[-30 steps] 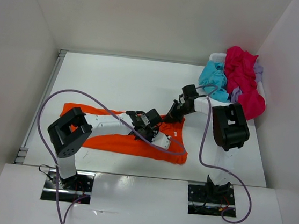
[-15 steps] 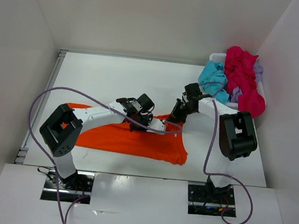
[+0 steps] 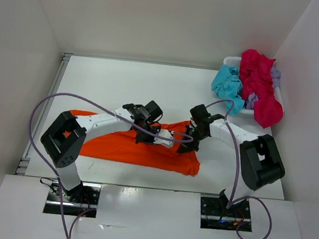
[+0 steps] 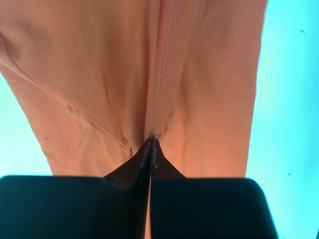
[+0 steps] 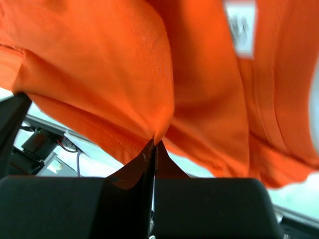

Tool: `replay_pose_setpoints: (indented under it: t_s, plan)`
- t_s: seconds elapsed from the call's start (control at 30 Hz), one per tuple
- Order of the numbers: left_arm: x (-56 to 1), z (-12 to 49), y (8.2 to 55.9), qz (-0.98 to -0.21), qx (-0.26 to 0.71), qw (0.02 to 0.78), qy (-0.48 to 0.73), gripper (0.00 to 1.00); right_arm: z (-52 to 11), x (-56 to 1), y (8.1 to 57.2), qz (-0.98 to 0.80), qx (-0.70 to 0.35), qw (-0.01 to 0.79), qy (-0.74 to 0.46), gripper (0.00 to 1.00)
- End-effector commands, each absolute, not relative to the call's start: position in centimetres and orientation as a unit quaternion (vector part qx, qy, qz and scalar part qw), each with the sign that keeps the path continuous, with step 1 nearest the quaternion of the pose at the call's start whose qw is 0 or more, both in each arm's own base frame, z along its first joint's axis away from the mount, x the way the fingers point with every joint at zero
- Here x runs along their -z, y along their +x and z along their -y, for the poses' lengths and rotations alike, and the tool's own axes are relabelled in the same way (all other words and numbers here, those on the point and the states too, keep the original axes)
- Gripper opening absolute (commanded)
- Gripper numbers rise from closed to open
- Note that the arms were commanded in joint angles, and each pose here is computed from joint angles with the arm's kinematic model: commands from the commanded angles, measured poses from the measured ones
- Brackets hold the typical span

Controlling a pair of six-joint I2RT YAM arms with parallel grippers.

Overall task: Fold and stack the t-shirts
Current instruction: Fold the other side of the tshirt into a rectangle

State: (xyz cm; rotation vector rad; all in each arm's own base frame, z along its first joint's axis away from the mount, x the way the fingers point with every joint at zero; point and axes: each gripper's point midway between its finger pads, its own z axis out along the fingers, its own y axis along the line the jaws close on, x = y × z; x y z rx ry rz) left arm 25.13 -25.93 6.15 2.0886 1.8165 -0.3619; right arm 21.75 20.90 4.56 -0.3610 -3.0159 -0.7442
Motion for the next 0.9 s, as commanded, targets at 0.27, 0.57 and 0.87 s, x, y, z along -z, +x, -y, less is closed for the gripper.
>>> replay_pose_setpoints:
  t_s: [0.27, 0.57, 0.87]
  plan:
    - [-6.0, 26.8, 22.5, -0.606, 0.163, 0.149, 0.764, 0.00, -20.5, -5.0, 18.5, 0.967, 0.220, 0.016, -0.128, 0.00]
    - [-5.1, 25.6, 21.7, -0.605, 0.159, 0.127, 0.770, 0.01, -19.8, -4.3, 16.5, 0.970, 0.201, 0.035, -0.129, 0.02]
    - [-5.5, 24.8, 21.4, -0.618, 0.149, 0.117, 0.763, 0.47, -19.5, -6.3, 18.1, 0.968, 0.204, -0.023, -0.146, 0.36]
